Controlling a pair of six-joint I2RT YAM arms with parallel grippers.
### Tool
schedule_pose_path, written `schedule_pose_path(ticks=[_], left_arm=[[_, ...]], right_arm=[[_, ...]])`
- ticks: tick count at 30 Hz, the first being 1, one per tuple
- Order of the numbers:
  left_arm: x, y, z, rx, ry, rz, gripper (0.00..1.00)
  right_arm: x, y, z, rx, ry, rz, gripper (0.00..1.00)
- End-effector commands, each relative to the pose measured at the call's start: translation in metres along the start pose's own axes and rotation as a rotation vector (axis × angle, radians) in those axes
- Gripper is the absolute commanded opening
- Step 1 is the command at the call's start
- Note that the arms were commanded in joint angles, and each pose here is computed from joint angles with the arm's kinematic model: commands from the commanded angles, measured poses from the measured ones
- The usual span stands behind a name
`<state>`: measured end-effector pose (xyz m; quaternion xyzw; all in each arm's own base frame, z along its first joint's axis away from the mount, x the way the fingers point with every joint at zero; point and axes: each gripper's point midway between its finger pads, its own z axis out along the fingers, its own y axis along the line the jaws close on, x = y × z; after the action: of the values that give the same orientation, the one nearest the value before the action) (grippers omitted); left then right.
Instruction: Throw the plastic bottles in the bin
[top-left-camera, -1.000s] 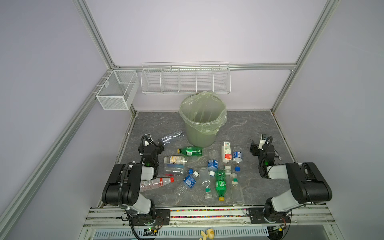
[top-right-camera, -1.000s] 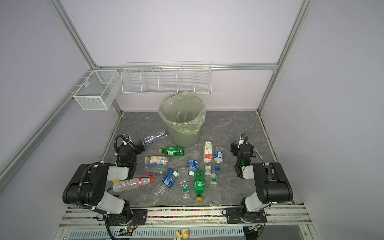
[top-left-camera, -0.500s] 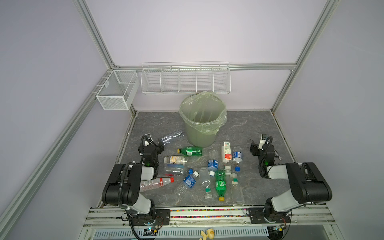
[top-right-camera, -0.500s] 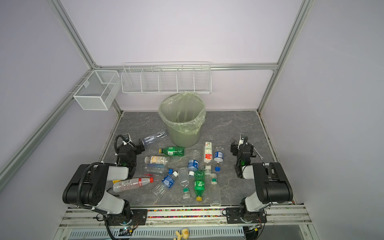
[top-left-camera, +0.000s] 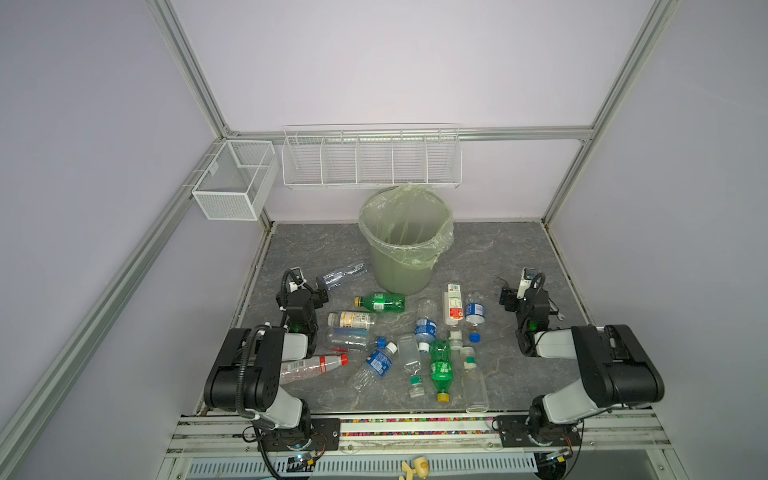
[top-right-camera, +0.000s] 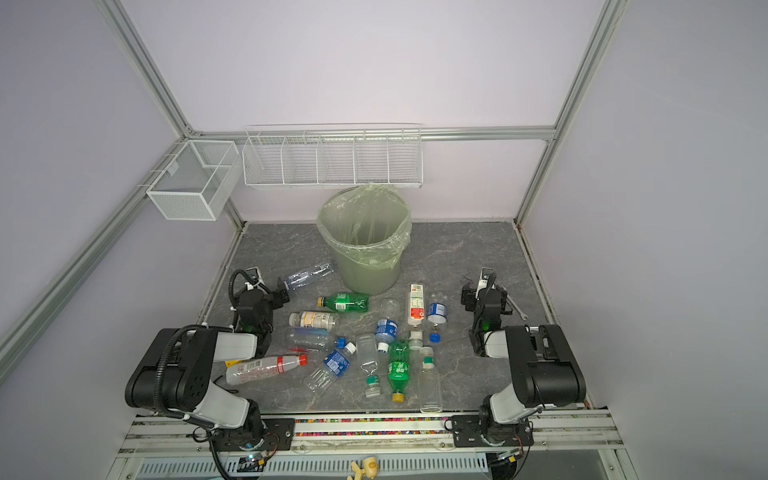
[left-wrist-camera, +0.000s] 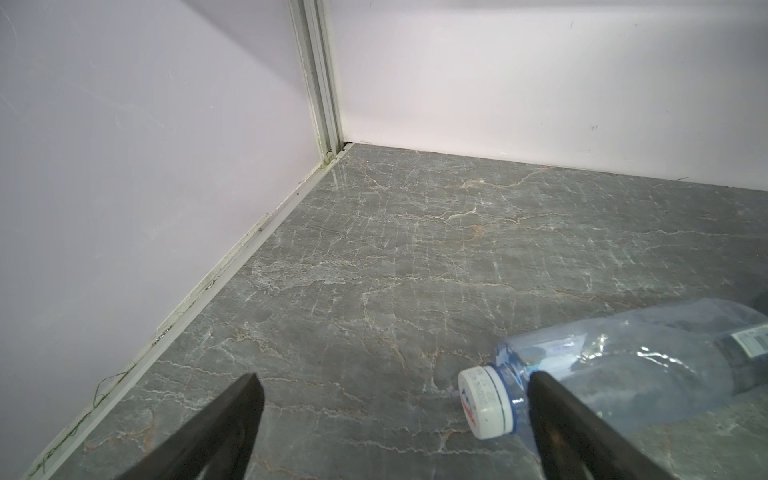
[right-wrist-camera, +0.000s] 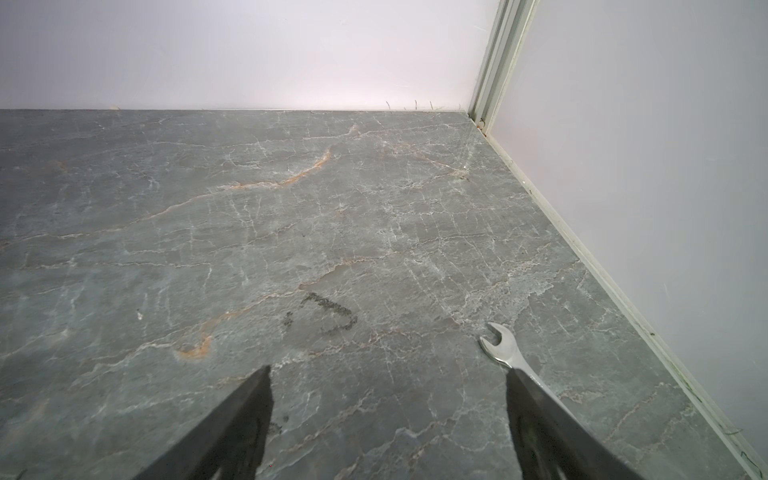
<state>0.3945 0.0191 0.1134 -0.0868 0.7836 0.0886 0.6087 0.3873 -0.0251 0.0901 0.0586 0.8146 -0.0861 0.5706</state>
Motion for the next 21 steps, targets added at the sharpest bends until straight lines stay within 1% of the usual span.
schedule_pose_path(ticks=[1,5,7,8,10,11,13,14,15,16,19,21], left_arm=[[-0.008,-0.001,0.002,0.008,-0.032,0.006,0.99],[-0.015,0.017,-0.005,-0.100,-0.052,-0.039,0.99],[-0.016,0.013,-0.009,-0.069,-0.040,-0.033,0.99],[-0.017,0.010,-0.010,-0.049,-0.046,-0.012,0.99],[-0.024,0.014,-0.015,-0.071,-0.095,-0.024,0.99],[-0.026,0.019,-0.018,-0.104,-0.095,-0.027,0.99],[-0.038,0.024,-0.027,-0.124,-0.109,-0.039,0.99],[-0.045,0.027,-0.032,-0.134,-0.113,-0.048,0.99],[-0.051,0.030,-0.036,-0.146,-0.123,-0.059,0.99],[-0.059,0.036,-0.043,-0.168,-0.148,-0.098,0.99],[-0.081,0.043,-0.058,-0.169,-0.201,-0.207,0.99],[-0.091,0.045,-0.064,-0.166,-0.206,-0.270,0.99]], right_arm=[[-0.007,0.001,0.000,-0.004,-0.022,-0.014,0.89],[-0.011,0.005,-0.004,0.002,-0.035,-0.039,0.89],[-0.014,0.002,-0.007,0.023,-0.052,-0.042,0.89],[-0.014,0.003,-0.009,0.018,-0.055,-0.041,0.89],[-0.015,0.004,-0.012,0.015,-0.067,-0.045,0.89],[-0.016,0.005,-0.013,0.013,-0.075,-0.049,0.89],[-0.024,0.008,-0.016,0.019,-0.091,-0.077,0.88],[-0.032,0.013,-0.020,0.031,-0.071,-0.121,0.88],[-0.038,0.021,-0.022,0.014,-0.030,-0.160,0.88],[-0.051,0.029,-0.024,-0.016,-0.002,-0.168,0.88],[-0.081,0.038,-0.026,-0.057,0.075,-0.115,0.88],[-0.093,0.036,-0.029,-0.039,0.155,-0.076,0.88]])
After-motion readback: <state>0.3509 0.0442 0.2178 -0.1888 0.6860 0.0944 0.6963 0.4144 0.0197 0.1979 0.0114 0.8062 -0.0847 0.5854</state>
